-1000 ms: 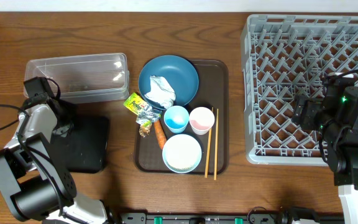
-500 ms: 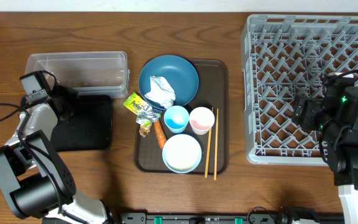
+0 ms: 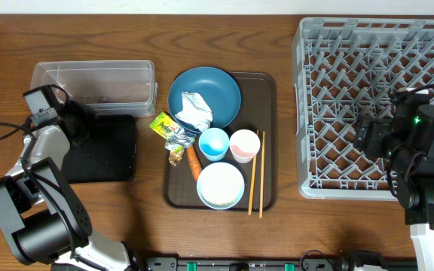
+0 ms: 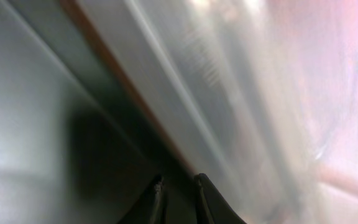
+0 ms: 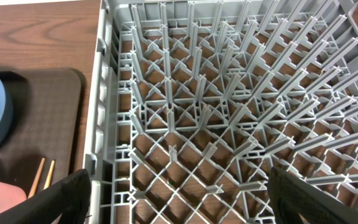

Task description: Sort waste into correct bins and load items into the dishwasher rack

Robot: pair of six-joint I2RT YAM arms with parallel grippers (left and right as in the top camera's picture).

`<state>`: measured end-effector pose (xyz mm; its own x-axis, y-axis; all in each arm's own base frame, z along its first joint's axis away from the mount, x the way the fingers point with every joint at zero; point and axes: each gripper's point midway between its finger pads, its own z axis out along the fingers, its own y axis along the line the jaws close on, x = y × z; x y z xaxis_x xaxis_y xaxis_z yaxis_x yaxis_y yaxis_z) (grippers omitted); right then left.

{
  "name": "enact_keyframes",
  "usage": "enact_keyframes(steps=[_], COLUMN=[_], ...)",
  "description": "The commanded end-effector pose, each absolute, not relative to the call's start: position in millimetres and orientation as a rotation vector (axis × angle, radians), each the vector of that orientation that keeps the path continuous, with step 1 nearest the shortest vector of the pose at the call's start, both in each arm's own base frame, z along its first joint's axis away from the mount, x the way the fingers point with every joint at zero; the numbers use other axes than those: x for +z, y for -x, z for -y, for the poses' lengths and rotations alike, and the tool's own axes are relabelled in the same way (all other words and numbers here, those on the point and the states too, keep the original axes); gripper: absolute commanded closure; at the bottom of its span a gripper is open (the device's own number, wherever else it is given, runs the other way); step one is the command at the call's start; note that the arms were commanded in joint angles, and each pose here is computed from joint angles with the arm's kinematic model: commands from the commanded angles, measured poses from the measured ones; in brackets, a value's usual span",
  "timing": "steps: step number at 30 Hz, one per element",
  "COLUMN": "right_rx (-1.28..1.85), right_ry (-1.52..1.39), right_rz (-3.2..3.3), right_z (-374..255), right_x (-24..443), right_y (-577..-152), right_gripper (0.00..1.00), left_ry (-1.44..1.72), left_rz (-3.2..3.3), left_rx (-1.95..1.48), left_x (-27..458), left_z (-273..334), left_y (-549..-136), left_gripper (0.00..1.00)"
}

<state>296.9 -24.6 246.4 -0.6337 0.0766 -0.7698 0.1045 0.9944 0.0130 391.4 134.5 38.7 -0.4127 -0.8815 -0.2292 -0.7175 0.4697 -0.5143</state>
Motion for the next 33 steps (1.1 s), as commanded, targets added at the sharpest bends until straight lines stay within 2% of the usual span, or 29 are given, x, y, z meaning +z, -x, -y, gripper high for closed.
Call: enact_keyframes(steps=[1, 5, 6, 14, 21, 27, 33], right_rx=[-0.052, -0.052, -0.052, -0.038, 0.007, 0.007, 0.007], right_ry=[-0.117, -0.117, -0.117, -0.120, -0.131, -0.132, -0.132], right_rz=[-2.245, -2.246, -2.246, -2.258, -2.317, -2.335, -2.336], right_z=[25, 25, 25, 24, 19, 20, 20], right_x=[254, 253, 253, 250, 233, 227, 227], right_y=[-298, -298, -298, -300, -308, -310, -310], right_gripper=[0.11, 0.09, 0.09, 0.04, 0.04, 0.04, 0.04], left_ry=[1.190, 1.142, 1.141, 0.898, 0.627, 0.221, -0.061], left_rz=[-2.312, -2.352, -2.355, -2.470, -2.608, -2.707, -2.721], left_rx=[-0.441, -0.421, -0.420, -0.374, -0.417, -0.475, -0.324], left_x=[51, 68, 75, 120, 125, 125, 126], left_z=[-133, -126, -124, -93, -30, 57, 107], left_y=[-390, -376, -372, -334, -325, -321, -312], left_gripper=[0.83, 0.83, 0.75, 0.50, 0.48, 0.47, 0.44])
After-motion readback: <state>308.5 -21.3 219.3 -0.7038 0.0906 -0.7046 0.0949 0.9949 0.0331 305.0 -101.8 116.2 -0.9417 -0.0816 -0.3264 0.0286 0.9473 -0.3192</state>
